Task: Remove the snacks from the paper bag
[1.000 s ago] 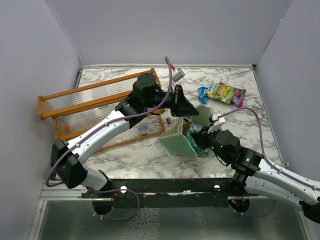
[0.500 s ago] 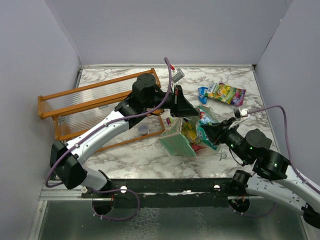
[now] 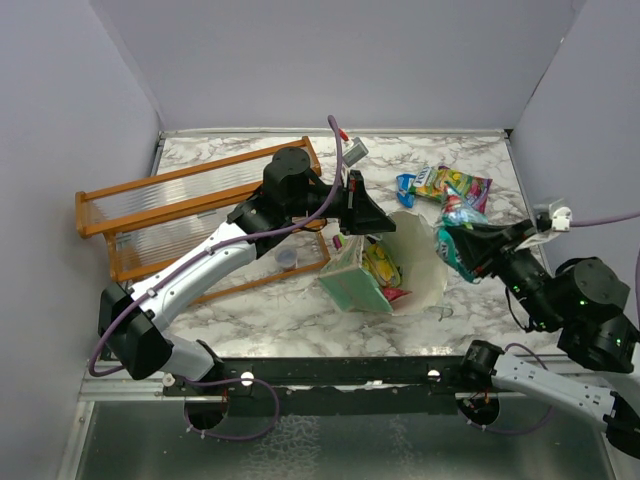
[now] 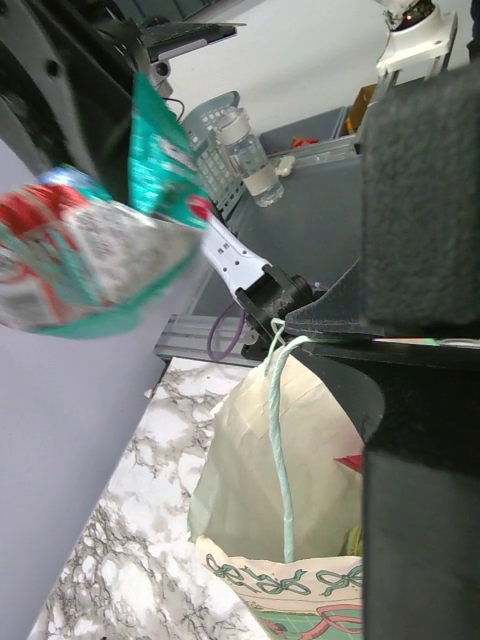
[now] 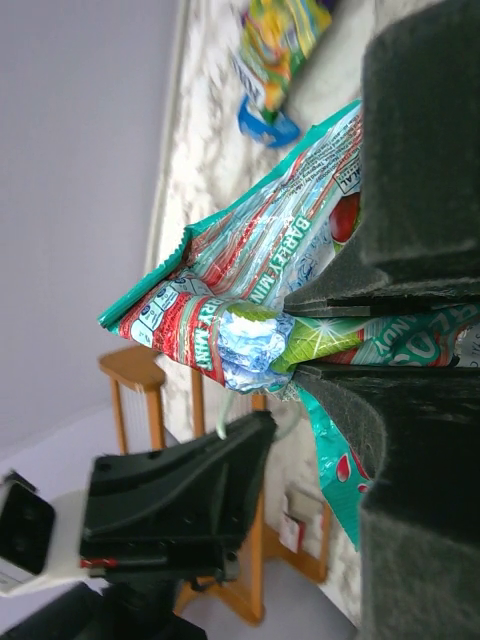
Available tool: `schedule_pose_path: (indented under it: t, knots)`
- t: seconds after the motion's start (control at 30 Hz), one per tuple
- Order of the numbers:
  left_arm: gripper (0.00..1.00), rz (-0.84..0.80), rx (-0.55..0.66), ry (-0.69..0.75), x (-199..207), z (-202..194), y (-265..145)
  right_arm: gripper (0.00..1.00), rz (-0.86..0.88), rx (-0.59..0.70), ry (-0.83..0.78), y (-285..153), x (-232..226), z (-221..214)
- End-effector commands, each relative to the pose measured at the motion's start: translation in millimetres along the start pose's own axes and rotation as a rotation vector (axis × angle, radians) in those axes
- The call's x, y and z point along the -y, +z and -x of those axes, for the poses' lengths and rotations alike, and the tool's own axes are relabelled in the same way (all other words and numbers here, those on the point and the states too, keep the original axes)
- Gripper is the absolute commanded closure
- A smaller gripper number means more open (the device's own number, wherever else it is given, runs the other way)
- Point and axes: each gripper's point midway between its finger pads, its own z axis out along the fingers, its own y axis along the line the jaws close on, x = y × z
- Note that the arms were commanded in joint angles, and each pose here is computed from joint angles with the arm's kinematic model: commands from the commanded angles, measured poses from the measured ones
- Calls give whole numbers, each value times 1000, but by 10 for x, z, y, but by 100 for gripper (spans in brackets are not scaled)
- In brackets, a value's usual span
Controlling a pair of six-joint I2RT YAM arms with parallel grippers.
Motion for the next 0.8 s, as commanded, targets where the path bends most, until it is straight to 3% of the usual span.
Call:
schedule_pose_path:
  t: [0.0,0.3,0.57,0.77]
  knots:
    - [100,-1,21,41,96,53,-65,99,-146,122,-176,-8,262,521]
    - [100,5,26,41,112,66,-77,99,-454,148,-351,487,463,825]
    - [100,-13,42,3,105,65,-48,99,-537,183,-480,1094,435,765]
    - [100,-24,-3,-36,78,-12,-11,99,-582,-23,-363,1744,1260,328]
